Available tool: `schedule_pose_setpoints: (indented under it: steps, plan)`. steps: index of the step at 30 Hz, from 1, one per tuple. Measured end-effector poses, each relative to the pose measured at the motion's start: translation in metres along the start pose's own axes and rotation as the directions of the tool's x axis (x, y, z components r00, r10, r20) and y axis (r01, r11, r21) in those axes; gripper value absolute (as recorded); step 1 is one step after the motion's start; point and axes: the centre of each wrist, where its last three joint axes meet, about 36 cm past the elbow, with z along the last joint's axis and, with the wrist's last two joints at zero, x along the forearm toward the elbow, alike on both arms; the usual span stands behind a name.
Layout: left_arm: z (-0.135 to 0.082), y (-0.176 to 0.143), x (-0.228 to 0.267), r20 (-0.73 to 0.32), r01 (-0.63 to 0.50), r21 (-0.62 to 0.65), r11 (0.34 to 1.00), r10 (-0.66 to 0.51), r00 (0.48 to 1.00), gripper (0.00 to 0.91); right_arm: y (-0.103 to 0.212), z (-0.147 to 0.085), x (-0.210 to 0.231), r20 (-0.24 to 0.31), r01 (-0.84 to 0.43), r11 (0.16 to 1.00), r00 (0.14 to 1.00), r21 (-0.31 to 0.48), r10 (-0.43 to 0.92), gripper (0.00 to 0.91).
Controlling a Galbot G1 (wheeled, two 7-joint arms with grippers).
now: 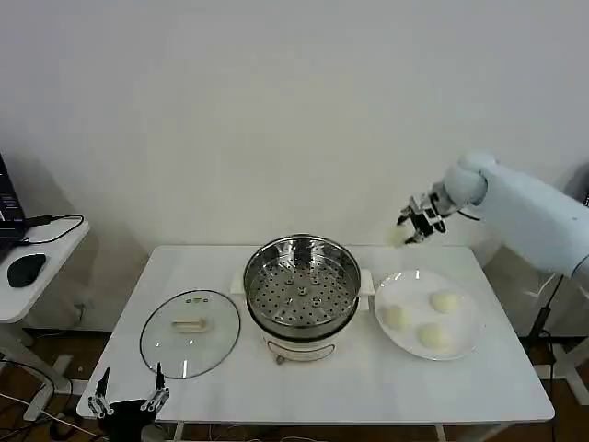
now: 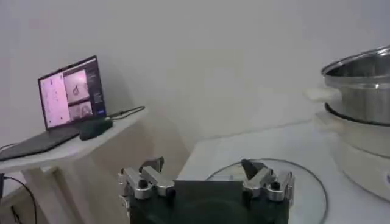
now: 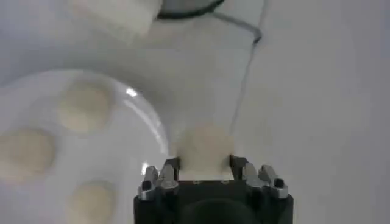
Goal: Take steamed baozi put them in steamer then cover it.
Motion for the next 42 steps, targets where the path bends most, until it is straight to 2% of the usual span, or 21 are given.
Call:
schedule_pose_setpoints:
  steps: [7,14,22,31,42]
  plan:
    - [0.002,0.007,-0.003,-0.002,-0.003,-0.018,1.000,0.003,1.000,0.907,-0.030,-0.057,0.022,0.078,-0.038,0.992,0.997,0.117,0.029,0.564]
    - [0.002,0.013,-0.005,-0.003,0.005,-0.018,1.000,-0.005,1.000,0.907,-0.042,-0.128,0.017,0.158,-0.037,0.963,0.987,0.268,-0.006,0.564]
    - [-0.002,0.020,-0.005,0.001,0.019,-0.013,1.000,-0.019,1.000,0.907,-0.035,-0.181,-0.014,0.179,-0.018,0.903,0.982,0.430,-0.066,0.554]
    - [-0.003,0.024,-0.008,0.007,0.030,-0.009,1.000,-0.030,1.000,0.907,-0.029,-0.208,-0.049,0.166,-0.039,0.804,0.983,0.594,-0.075,0.554]
    - [-0.001,0.025,-0.009,-0.002,0.037,-0.008,0.999,-0.037,0.999,0.907,-0.023,-0.208,-0.088,0.151,-0.048,0.717,0.985,0.695,-0.080,0.554]
